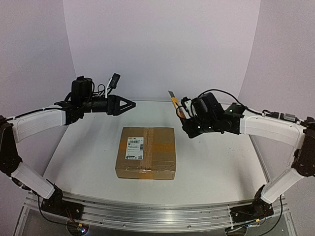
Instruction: Unpack the express box
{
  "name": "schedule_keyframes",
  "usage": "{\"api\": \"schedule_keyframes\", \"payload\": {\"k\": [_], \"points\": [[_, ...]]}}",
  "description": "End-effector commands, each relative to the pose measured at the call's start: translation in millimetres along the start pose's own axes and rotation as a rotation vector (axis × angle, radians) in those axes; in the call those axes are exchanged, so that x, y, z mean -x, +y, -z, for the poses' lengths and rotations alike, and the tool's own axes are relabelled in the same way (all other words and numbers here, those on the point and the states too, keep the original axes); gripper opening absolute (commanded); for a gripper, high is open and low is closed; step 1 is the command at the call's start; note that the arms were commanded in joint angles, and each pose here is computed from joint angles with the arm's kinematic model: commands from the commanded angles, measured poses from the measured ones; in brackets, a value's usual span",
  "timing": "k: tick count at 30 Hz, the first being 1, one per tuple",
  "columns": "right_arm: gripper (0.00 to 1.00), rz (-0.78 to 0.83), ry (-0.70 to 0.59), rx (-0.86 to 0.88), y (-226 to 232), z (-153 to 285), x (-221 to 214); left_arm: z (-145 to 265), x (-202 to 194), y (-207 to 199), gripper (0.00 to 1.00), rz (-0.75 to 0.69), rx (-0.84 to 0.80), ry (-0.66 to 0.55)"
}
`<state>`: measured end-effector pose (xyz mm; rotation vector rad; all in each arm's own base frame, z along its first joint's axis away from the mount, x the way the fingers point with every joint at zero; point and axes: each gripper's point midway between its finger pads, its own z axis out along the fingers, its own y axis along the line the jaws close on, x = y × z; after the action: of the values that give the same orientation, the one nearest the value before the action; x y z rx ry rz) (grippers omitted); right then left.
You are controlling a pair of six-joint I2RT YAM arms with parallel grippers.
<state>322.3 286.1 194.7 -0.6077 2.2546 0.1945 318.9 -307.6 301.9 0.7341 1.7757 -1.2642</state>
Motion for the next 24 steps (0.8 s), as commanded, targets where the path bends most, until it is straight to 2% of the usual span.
{"api": "schedule_keyframes", "payload": {"k": [1, 5, 9, 12, 14, 18, 19, 22, 23, 24], "points": [[0.0, 0.008, -0.199, -0.001, 37, 22, 69, -17, 53, -32, 0.79, 0.118, -0.046, -0.156], [0.0, 0.077, -0.282, 0.075, 84, 32, 97, -29, 57, -36, 0.82, 0.187, -0.063, -0.191], [0.0, 0.131, -0.326, 0.119, 111, 39, 109, -30, 67, -35, 0.77, 0.221, -0.078, -0.245], [0.0, 0.156, -0.336, 0.134, 122, 43, 111, -27, 77, -40, 0.68, 0.196, -0.099, -0.294], [0.0, 0.195, -0.342, 0.145, 128, 45, 111, -28, 77, -37, 0.56, 0.216, -0.097, -0.297], [0.0, 0.213, -0.345, 0.154, 131, 47, 109, -28, 73, -37, 0.06, 0.263, -0.102, -0.284], [0.0, 0.21, -0.347, 0.15, 130, 48, 109, -27, 73, -38, 0.02, 0.27, -0.107, -0.283], [0.01, 0.193, -0.356, 0.18, 130, 54, 108, -25, 72, -41, 0.0, 0.29, -0.131, -0.289], [0.03, 0.188, -0.359, 0.218, 134, 59, 109, -23, 72, -44, 0.0, 0.295, -0.148, -0.294], [0.13, 0.18, -0.361, 0.263, 138, 64, 110, -21, 73, -48, 0.0, 0.295, -0.173, -0.301]]}}
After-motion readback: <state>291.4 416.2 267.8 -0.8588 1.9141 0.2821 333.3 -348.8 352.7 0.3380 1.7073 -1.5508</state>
